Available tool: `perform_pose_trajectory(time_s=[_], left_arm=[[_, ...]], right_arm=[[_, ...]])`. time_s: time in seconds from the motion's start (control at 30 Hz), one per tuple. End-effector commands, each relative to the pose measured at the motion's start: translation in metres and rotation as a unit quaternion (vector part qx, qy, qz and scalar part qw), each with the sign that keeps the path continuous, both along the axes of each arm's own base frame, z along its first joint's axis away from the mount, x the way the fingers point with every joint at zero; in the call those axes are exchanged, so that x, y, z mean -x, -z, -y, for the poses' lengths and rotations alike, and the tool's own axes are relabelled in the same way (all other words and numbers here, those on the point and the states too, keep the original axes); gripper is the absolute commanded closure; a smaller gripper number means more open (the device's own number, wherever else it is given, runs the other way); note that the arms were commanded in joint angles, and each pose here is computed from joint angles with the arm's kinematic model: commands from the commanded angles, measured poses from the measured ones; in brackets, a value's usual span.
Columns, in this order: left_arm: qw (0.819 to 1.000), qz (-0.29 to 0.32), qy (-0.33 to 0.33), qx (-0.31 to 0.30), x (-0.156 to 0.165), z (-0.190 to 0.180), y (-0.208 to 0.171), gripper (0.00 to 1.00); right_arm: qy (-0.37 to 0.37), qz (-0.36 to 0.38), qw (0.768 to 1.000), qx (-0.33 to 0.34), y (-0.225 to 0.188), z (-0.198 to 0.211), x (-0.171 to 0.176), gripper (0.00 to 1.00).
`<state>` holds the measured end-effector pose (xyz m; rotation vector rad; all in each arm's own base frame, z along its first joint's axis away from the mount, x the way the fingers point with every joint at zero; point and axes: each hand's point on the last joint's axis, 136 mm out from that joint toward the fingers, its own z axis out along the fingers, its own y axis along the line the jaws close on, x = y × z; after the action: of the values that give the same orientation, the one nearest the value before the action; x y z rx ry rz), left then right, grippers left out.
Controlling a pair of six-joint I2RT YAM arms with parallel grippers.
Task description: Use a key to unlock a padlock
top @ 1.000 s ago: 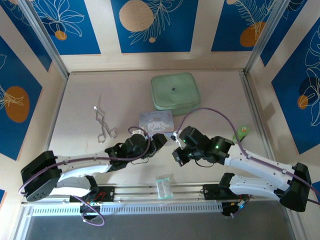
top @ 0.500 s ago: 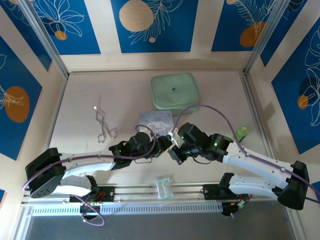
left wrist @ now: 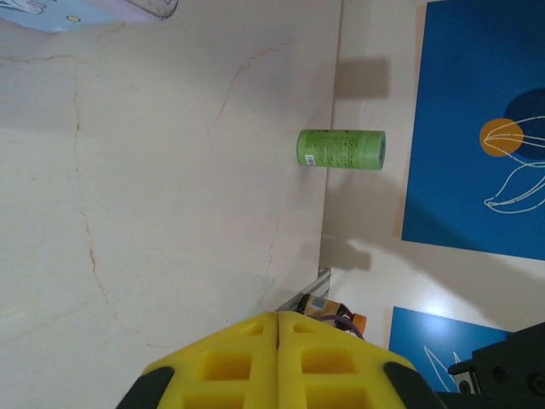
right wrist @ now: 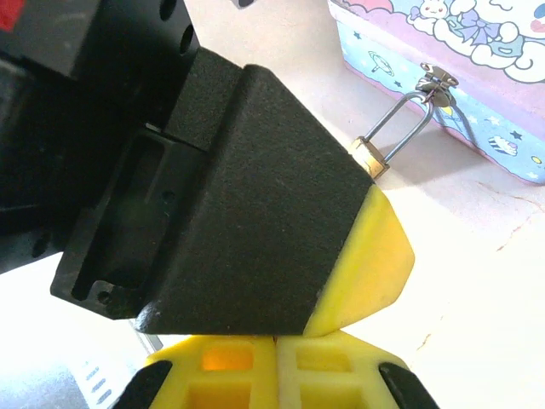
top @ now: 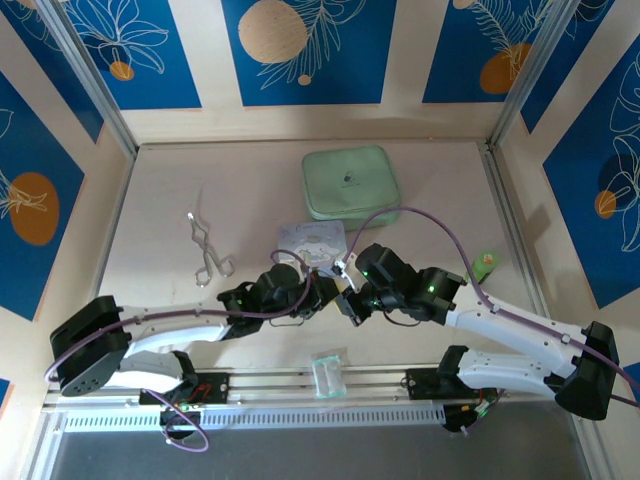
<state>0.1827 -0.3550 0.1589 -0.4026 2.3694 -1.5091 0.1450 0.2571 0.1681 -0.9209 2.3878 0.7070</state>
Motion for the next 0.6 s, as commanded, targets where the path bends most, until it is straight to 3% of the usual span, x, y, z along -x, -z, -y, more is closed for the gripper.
perform_pose_trajectory(time_s=[0.0,0.13,0.27,0.33,0.47,0.57], left_arm=[[1.0,-0.002,0.003,-0.021,0.005,-0.007,0.011,1.0],[1.0,0.006,-0.004,-0.023,0.003,-0.009,0.011,1.0],[0.999,0.021,-0.041,-0.008,-0.007,-0.017,0.006,1.0],[0.997,0.036,-0.07,0.01,-0.014,-0.024,-0.001,1.0],[0.988,0.086,-0.118,0.048,-0.028,-0.038,-0.026,1.0],[0.979,0.124,-0.138,0.088,-0.033,-0.044,-0.051,1.0]], right_arm=[[0.013,0.009,1.0,0.003,0.002,0.002,-0.007,0.99],[0.025,-0.002,1.0,-0.002,0.003,0.003,-0.007,0.95],[0.063,-0.046,0.995,-0.057,-0.005,0.001,-0.01,0.48],[0.089,-0.076,0.986,-0.119,-0.015,-0.002,-0.013,0.34],[0.103,-0.143,0.942,-0.285,-0.043,-0.014,-0.02,0.33],[0.103,-0.152,0.925,-0.331,-0.054,-0.018,-0.026,0.37]])
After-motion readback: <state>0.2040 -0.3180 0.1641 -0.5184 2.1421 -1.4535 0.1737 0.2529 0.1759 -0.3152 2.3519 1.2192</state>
